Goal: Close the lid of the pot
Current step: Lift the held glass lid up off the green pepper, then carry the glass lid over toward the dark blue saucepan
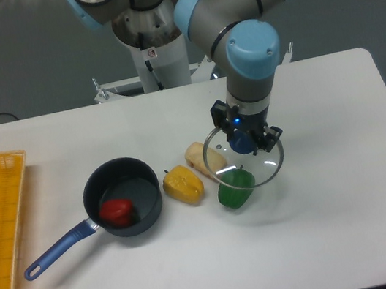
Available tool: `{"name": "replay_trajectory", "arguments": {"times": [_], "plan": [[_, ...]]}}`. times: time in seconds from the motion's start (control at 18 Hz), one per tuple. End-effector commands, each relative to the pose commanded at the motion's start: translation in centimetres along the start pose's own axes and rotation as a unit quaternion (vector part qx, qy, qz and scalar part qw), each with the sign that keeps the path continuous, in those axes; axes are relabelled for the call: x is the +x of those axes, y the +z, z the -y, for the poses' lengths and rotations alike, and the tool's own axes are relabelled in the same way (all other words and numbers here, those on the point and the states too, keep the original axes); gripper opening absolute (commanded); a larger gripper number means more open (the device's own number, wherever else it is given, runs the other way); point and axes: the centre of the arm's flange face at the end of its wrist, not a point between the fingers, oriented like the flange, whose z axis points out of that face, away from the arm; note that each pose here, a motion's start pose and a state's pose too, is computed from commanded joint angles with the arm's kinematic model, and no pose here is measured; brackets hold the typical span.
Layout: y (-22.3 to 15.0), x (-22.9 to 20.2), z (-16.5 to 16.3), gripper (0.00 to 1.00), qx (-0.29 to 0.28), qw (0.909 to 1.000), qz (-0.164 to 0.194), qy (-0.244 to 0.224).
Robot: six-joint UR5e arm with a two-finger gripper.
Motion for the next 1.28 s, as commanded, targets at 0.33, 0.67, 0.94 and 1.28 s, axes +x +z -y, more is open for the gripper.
{"name": "replay_trajectory", "arguments": {"times": [0.33,0.67,0.94,1.28], "plan": [[0.2,3.3,4.1,0.47,0.0,0.9997,0.001,-0.025],[1.0,7.2,8.2,0.47,-0.003,0.9987,-0.003,-0.05],[0.7,9.6,9.9,0.47,-0.003,0.9987,-0.001,-0.051],[1.9,12.9,13.1,0.47,-0.003,0.9986,0.005,-0.053]]}}
